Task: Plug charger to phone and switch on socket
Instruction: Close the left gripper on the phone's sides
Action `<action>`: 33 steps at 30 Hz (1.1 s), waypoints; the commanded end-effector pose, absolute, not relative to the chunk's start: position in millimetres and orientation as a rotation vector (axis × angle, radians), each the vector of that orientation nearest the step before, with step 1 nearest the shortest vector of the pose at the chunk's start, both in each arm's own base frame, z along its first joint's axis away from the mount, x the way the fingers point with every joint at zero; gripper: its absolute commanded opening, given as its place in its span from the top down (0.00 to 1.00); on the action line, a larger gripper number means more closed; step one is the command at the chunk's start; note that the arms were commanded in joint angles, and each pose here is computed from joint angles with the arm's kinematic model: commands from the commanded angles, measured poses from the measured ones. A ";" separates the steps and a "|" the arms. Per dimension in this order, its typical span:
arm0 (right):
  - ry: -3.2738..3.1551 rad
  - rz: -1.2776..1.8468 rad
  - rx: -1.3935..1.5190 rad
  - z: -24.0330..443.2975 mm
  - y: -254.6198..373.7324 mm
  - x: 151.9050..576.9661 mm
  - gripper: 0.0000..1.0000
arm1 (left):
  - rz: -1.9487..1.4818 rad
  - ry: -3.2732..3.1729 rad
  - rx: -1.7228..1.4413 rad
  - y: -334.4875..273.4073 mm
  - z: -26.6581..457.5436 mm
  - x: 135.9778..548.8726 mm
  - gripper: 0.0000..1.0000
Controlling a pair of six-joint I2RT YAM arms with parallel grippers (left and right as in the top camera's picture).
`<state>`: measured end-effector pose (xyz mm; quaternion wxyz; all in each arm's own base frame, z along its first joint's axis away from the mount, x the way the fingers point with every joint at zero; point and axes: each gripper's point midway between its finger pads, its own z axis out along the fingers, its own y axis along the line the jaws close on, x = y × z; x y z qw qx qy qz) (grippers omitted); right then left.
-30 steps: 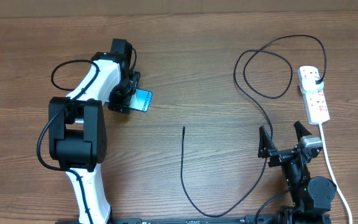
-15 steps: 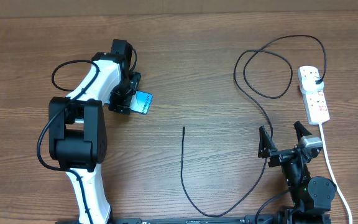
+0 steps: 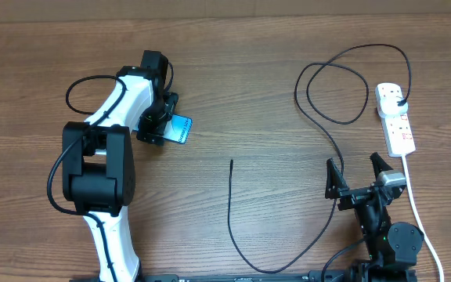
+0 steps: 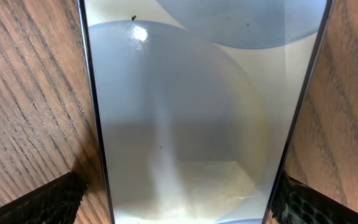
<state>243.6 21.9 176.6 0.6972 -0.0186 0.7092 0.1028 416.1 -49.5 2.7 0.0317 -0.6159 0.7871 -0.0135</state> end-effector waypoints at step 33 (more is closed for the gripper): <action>1.577 0.222 -0.042 174.9 21.7 243.8 0.00 | 0.055 2.467 -1.821 -41.3 -5.7 409.3 0.00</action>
